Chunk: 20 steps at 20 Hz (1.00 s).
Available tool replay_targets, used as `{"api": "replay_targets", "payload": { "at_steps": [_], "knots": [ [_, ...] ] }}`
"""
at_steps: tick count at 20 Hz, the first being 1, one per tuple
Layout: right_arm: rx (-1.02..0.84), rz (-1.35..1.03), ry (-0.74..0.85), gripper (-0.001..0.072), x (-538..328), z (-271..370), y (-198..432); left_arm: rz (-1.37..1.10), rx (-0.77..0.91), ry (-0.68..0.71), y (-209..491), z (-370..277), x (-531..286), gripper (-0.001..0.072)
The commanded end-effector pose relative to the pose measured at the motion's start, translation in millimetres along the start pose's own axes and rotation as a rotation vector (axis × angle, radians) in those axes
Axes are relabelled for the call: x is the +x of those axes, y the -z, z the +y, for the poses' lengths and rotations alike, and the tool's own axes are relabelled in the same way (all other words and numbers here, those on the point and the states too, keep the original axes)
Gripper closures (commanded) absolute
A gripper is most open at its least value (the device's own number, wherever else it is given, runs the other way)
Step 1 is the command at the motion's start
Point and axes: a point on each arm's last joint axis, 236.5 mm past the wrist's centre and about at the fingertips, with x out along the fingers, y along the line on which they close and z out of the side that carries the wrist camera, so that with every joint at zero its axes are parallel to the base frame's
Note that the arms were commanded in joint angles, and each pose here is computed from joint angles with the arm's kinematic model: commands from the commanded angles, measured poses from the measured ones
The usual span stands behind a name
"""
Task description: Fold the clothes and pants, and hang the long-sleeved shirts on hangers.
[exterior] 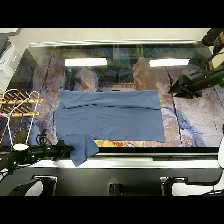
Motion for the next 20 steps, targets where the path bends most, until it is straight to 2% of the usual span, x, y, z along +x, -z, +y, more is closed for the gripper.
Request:
{"api": "replay_targets", "payload": {
  "at_steps": [1, 2, 3, 4, 5, 7, 11, 14, 17, 20],
  "knots": [
    [0.088, 0.08, 0.024, 0.029, 13.5, -35.1, 23.3, -0.006, 0.003, -0.009, -1.5, 2.0, 0.7, 0.0687],
    [0.142, 0.147, 0.007, 0.0283, 26.0, -45.5, 42.6, -0.006, 0.003, -0.009, -1.5, 2.0, 0.7, 0.0688],
    [0.19, 0.207, -0.009, 0.0247, 38.7, -54.1, 61.0, -0.006, 0.003, -0.009, -1.5, 2.0, 0.7, 0.0687],
    [0.224, 0.265, -0.024, 0.0169, 52.9, -61.2, 80.1, -0.006, 0.003, -0.009, -1.5, 2.0, 0.7, 0.0687],
    [0.242, 0.316, -0.03, 0.0158, 66.8, -67.6, 98.2, -0.003, 0.003, -0.008, -0.9, 1.8, 0.7, 0.0687],
    [0.248, 0.346, -0.03, 0.0162, 89.5, -79.2, 117.3, 0.0, 0.003, -0.007, 0.0, 1.5, 0.7, 0.0687],
    [0.202, 0.223, 0.036, 0.017, 114.1, -101.2, 120.5, 0.014, 0.003, -0.002, 3.1, 0.4, 0.7, 0.0687],
    [0.163, 0.295, 0.075, 0.018, 116.8, -110.8, 153.8, 0.014, -0.001, -0.002, 3.3, 0.3, 0.7, 0.0687],
    [0.216, 0.273, -0.01, 0.0179, 126.5, -102.2, 163.3, 0.015, -0.002, -0.002, 3.4, 0.5, 0.9, 0.0688],
    [0.215, 0.281, -0.009, 0.018, 129.5, -102.8, 167.3, 0.015, -0.005, -0.002, 3.4, 0.4, 0.8, 0.0687]
  ]
}}
